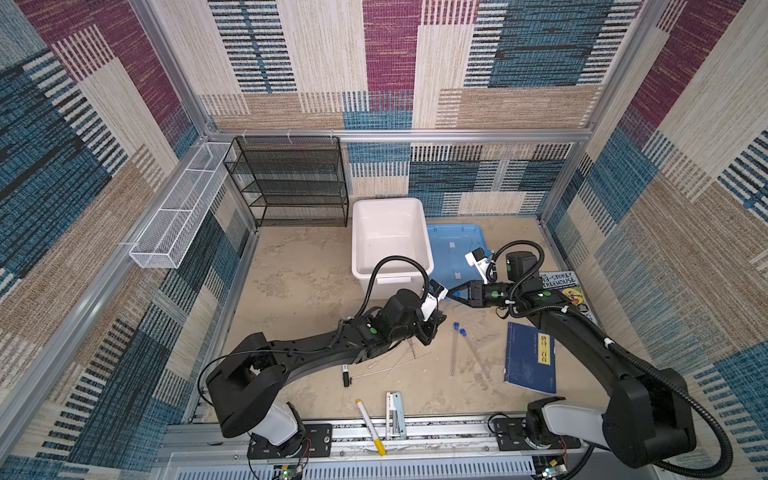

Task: Organize the chemistry lab equipment
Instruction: 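Grasp the tube near its cap with the right gripper, open left gripper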

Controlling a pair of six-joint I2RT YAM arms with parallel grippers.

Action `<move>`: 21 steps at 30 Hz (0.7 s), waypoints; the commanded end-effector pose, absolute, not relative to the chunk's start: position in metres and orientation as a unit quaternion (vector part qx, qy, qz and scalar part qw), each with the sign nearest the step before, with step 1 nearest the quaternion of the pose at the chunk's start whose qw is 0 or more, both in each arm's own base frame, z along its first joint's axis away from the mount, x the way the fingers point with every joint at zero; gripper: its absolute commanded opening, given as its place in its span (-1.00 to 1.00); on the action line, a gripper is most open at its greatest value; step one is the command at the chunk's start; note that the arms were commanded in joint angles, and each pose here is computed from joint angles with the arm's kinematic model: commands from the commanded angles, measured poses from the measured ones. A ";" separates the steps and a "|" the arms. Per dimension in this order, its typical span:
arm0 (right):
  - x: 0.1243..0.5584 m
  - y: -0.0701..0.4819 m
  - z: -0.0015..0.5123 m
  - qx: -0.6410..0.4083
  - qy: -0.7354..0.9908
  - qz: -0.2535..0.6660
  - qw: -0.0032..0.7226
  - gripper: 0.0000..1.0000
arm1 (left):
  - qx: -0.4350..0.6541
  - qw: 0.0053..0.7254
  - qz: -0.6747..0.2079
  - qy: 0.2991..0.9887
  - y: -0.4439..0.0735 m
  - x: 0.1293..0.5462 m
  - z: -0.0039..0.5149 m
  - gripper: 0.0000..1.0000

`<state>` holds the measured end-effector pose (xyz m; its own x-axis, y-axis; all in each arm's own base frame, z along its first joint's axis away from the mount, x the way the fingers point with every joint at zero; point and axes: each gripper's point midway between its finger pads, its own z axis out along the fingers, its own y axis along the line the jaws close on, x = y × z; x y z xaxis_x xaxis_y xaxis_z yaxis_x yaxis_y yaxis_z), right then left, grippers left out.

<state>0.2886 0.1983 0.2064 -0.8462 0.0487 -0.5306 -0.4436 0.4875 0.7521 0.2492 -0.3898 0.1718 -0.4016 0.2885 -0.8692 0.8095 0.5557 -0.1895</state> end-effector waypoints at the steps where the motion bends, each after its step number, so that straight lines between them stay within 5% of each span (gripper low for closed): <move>1: 0.290 0.198 0.212 -0.118 0.822 0.492 0.261 -0.64 | 0.351 0.431 -0.330 0.763 -0.399 0.252 0.186 -0.39; 4: 0.292 0.193 0.213 -0.115 0.827 0.473 0.281 -0.64 | 0.338 0.429 -0.340 0.765 -0.403 0.254 0.191 0.83; 5: 0.294 0.190 0.214 -0.114 0.831 0.461 0.291 -0.64 | 0.314 0.430 -0.341 0.775 -0.401 0.259 0.196 0.98; 12: 0.315 0.131 0.233 -0.068 0.862 0.273 0.423 -0.66 | 0.111 0.368 -0.381 0.841 -0.388 0.272 0.223 0.98; 21: 0.328 0.061 0.275 0.016 0.823 0.102 0.559 -0.68 | 0.094 0.294 -0.433 0.847 -0.419 0.261 0.214 0.98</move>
<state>0.3161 0.0933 0.2649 -0.4704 0.1429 -0.8708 -0.2382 0.9296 0.2812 0.2655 -0.4133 0.2191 -0.7563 -0.0777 -0.6496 0.4726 0.6217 -0.6246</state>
